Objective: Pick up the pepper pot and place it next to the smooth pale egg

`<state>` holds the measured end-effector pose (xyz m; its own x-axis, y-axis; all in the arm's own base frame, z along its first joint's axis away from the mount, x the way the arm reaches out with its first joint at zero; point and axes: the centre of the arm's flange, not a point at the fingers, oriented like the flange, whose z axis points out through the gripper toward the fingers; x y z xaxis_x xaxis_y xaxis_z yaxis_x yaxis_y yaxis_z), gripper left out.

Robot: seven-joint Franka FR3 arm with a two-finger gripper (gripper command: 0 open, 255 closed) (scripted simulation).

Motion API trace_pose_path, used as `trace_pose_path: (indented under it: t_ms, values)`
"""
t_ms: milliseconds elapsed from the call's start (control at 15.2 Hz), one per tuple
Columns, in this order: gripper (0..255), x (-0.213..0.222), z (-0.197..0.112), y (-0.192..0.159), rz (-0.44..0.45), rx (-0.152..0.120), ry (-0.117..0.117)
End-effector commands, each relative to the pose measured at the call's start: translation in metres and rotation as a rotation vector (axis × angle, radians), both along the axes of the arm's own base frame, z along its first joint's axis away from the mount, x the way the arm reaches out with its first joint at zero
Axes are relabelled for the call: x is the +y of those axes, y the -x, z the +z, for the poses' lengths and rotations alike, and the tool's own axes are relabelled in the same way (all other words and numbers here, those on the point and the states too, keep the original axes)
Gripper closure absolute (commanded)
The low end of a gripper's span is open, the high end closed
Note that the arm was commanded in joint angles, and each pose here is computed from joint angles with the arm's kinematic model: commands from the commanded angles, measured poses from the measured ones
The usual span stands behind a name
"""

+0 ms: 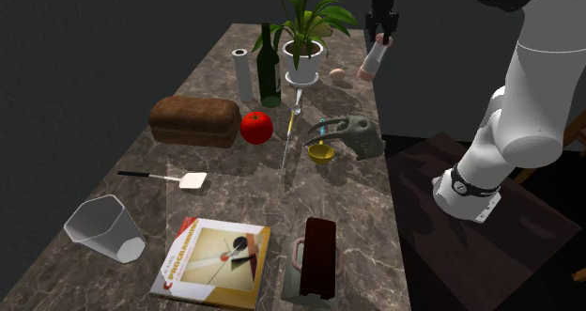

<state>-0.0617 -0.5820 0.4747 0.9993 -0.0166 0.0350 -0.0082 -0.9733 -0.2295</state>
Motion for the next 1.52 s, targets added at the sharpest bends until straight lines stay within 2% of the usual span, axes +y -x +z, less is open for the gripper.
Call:
trace_pose_path:
  t_ms: [0,726,1254,1320,1452]
  values:
    - [255,0.0,-0.011,0.001,0.0,0.0,0.001]
    - [255,0.0,-0.072,0.001,0.0,0.0,0.001]
    - [255,0.0,-0.072,0.001,0.0,0.0,0.001]
    - [0,0.0,-0.072,0.001,0.0,0.0,0.001]
    - [0,0.0,-0.072,0.001,0.0,0.0,0.001]
